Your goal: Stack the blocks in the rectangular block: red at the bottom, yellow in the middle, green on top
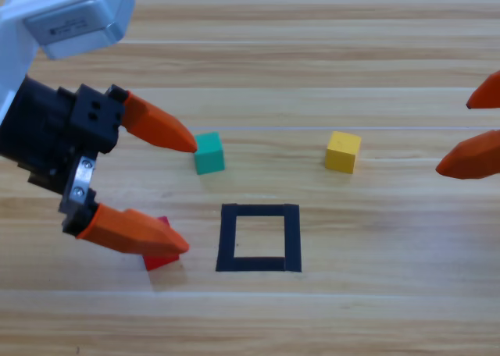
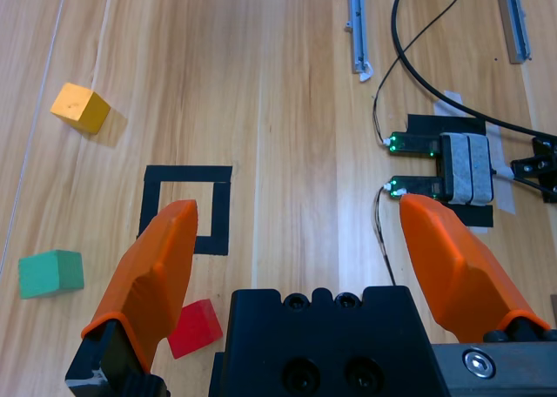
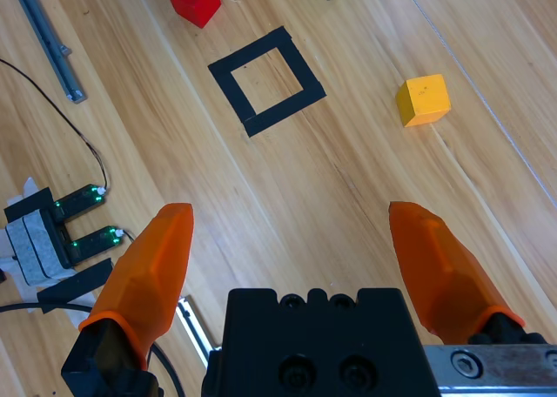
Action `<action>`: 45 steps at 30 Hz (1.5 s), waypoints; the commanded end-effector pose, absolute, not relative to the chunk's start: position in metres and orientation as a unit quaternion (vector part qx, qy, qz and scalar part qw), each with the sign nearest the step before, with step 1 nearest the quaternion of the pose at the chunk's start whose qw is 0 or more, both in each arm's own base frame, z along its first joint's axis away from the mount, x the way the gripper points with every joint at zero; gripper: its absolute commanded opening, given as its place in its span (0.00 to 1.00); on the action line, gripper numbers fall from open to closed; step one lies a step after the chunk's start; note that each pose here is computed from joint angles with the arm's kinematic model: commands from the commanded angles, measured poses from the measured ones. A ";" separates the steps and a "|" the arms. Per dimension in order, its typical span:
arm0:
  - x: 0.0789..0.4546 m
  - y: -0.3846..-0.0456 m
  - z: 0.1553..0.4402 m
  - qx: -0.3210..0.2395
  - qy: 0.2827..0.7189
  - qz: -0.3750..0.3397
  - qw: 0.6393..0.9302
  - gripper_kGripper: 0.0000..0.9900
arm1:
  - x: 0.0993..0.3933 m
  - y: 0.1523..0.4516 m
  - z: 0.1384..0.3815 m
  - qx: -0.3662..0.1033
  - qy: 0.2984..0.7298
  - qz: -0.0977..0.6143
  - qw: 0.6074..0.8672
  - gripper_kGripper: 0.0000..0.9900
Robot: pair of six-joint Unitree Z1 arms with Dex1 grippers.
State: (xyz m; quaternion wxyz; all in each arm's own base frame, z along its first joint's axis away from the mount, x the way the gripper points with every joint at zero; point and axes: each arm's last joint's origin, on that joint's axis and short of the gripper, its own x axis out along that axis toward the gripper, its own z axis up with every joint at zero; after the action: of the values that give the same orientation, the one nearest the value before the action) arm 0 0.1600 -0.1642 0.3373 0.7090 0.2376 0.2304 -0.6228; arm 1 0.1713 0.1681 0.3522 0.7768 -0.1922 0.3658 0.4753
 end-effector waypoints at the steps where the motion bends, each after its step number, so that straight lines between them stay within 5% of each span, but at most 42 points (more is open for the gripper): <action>1: 0.153 -0.163 0.332 0.234 0.245 -0.625 0.703 1.00 | 0.171 0.177 0.338 -0.205 0.380 0.481 0.763 0.99; 11: 0.152 -0.159 0.329 0.235 0.261 -0.601 0.718 1.00 | 0.183 0.182 0.327 -0.203 0.410 0.428 0.780 0.99; 15: 0.162 -0.151 0.333 0.193 0.322 -0.449 0.811 1.00 | 0.198 0.191 0.318 -0.179 0.444 0.372 0.795 0.99; 18: 0.164 -0.139 0.338 0.109 0.348 -0.318 0.875 1.00 | 0.204 0.197 0.311 -0.158 0.461 0.363 0.794 0.99; 21: 0.162 -0.129 0.340 0.022 0.360 -0.225 0.905 1.00 | 0.212 0.204 0.300 -0.105 0.481 0.328 0.806 0.99; 25: 0.164 -0.128 0.327 -0.064 0.402 -0.150 0.901 1.00 | 0.223 0.209 0.297 -0.055 0.494 0.254 0.830 1.00; 33: 0.185 -0.144 0.294 -0.155 0.478 -0.033 0.864 1.00 | 0.250 0.232 0.264 0.020 0.535 0.169 0.828 1.00; 45: 0.233 -0.192 0.255 -0.146 0.578 0.090 0.798 0.97 | 0.296 0.268 0.251 0.053 0.551 0.036 0.832 1.00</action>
State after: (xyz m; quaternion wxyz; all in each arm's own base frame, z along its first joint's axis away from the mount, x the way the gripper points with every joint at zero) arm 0 0.2250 -0.1740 0.2841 0.8172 -0.1727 0.5455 0.0691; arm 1 0.2757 0.2370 0.2794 0.8497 0.0882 0.5114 0.0935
